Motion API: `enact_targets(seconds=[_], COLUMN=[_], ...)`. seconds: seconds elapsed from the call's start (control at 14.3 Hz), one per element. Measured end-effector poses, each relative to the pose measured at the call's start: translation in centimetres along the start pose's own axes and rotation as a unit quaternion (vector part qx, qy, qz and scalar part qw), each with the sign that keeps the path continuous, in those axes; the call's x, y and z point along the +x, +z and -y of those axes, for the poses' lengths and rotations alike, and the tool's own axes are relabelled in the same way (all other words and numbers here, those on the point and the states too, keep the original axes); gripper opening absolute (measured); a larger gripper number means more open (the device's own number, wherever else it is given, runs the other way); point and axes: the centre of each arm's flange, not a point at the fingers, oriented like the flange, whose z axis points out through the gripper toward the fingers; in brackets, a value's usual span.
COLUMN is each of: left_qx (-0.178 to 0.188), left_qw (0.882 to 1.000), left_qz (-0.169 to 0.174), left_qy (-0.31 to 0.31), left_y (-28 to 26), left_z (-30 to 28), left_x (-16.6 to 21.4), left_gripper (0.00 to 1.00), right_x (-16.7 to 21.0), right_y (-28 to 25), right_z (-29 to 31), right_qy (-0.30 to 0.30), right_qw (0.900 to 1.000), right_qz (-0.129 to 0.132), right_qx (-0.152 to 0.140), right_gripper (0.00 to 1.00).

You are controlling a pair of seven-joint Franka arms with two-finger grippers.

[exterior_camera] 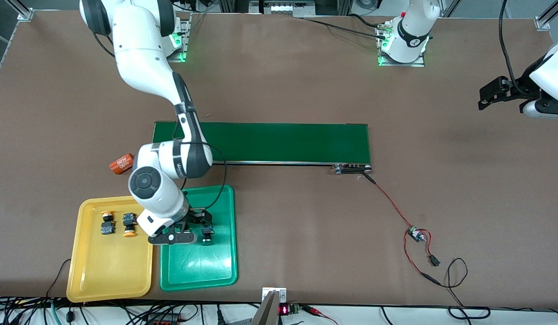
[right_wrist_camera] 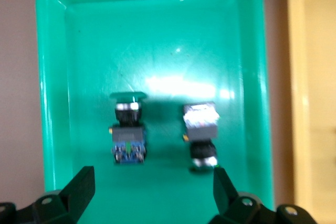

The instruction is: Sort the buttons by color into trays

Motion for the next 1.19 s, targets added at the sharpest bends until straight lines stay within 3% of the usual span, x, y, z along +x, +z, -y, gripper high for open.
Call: enact_targets(seconds=[0.28,0.49,0.77,0.91,1.05,1.19], left_qx=[0.0,0.0,0.0,0.0,0.0,0.0], left_qw=[1.0,1.0,1.0,1.0,1.0,1.0], left_qz=[0.0,0.0,0.0,0.0,0.0,0.0], left_qy=[0.0,0.0,0.0,0.0,0.0,-0.001], left_y=[0.0,-0.1,-0.1,-0.1,-0.1,-0.1], left_z=[0.0,0.0,0.0,0.0,0.0,0.1], left_x=[0.0,0.0,0.0,0.0,0.0,0.0], left_gripper=[1.0,1.0,1.0,1.0,1.0,1.0], right_x=[-0.6,-0.6,-0.5,-0.3,-0.4,-1.2], right_y=[-6.3,-12.4,-19.4,-21.7,-23.5,-25.1], right_z=[-0.2,-1.1,-6.6,-10.1,-13.7,-17.0], right_qy=[-0.01,-0.006,0.008,0.026,0.049,0.061], right_qw=[0.999,1.0,0.998,0.997,0.997,0.997], right_qz=[0.035,0.027,0.014,0.003,0.007,0.025], right_qx=[-0.008,0.002,-0.06,-0.073,-0.068,-0.043], right_gripper=[1.0,1.0,1.0,1.0,1.0,1.0])
